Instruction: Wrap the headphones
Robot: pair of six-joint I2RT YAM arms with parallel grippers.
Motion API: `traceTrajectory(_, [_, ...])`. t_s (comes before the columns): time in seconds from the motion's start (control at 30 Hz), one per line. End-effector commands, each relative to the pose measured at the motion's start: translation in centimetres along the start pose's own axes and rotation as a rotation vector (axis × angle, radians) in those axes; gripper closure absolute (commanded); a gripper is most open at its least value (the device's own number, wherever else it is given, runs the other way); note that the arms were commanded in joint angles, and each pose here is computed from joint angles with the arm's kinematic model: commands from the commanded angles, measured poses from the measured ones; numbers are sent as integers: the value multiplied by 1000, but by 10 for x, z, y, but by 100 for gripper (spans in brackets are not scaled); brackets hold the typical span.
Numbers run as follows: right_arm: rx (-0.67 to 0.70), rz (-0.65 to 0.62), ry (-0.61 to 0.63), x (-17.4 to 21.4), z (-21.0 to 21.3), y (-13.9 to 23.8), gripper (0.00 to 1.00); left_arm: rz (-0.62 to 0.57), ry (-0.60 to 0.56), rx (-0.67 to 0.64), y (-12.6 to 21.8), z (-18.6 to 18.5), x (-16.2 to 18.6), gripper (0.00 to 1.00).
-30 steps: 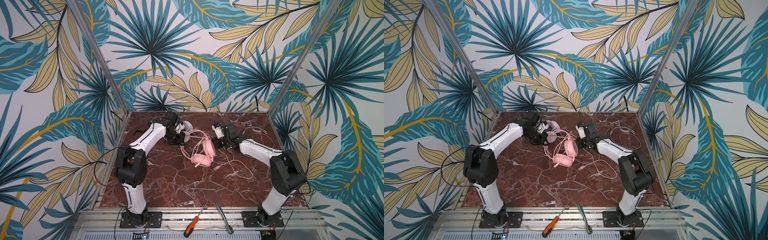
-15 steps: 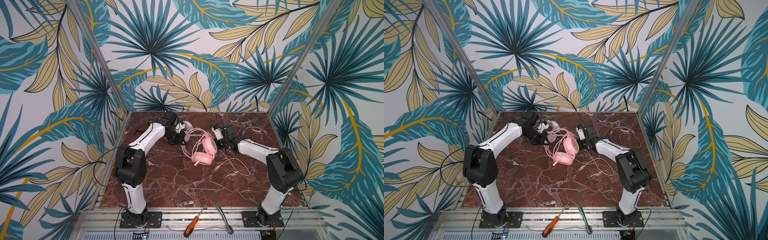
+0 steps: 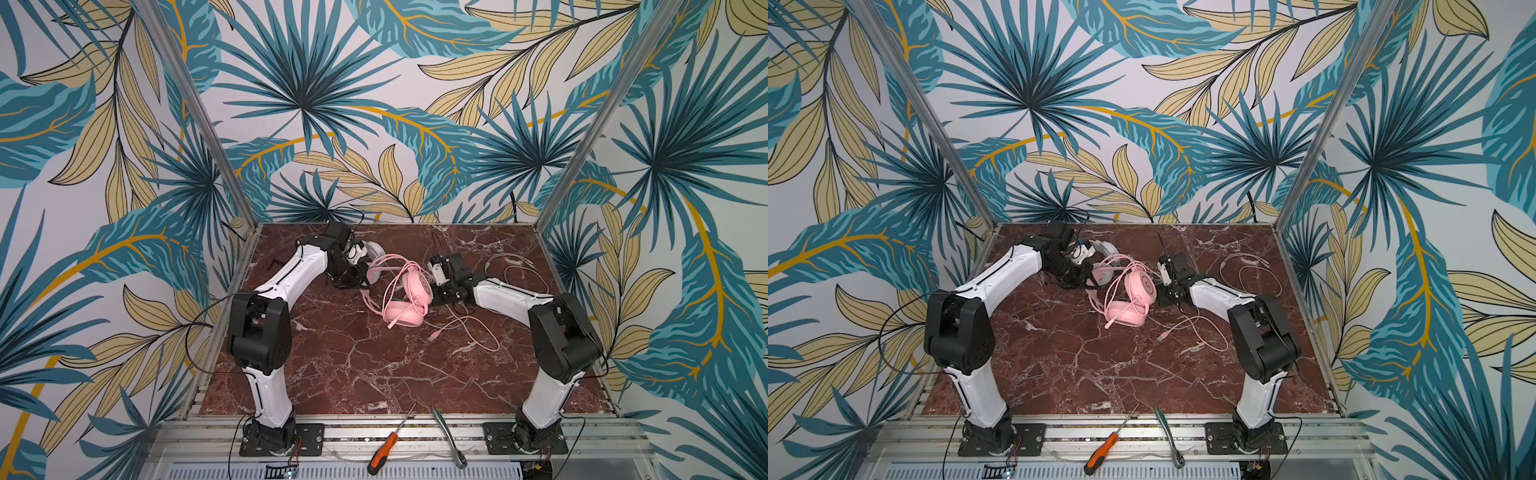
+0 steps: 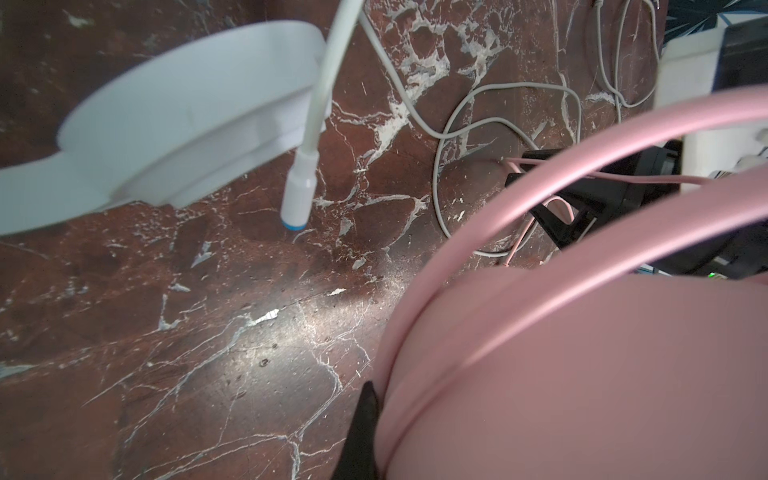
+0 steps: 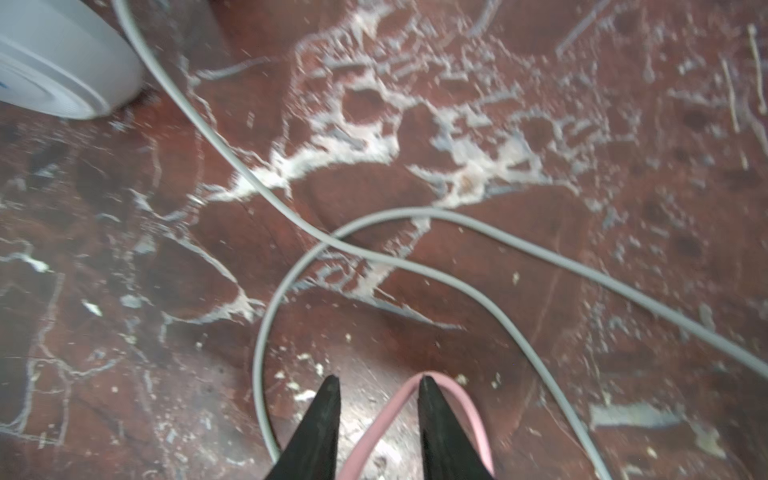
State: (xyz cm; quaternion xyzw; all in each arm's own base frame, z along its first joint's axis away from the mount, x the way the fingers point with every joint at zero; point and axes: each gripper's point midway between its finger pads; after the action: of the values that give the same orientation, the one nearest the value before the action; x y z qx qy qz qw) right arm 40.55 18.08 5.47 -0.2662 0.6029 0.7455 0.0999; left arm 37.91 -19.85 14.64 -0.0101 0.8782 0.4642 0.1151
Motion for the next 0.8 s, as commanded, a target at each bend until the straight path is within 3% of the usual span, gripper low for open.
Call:
traceTrajectory(0.0, [73,107,-24,33,-16,0,66,-66,-20,91,27,-27,-11,100])
traceTrajectory(0.6, [50,137,-48,54,-14,40,64,-64,7,79,24,-20,-14,100])
traceTrajectory(0.77, [34,125,-67,63,-12,54,56,-64,14,85,24,-21,-15,100])
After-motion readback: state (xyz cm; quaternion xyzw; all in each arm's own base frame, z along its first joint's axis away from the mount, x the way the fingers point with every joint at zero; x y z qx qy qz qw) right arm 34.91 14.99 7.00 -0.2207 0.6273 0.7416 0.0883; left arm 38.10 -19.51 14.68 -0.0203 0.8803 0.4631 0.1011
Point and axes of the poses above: each gripper's point midway between its finger pads, its own y axis back along the fingers, its own z axis along the line the jaws close on, x = y × z, and after that the axes turned 1 degree about -y, right-handed
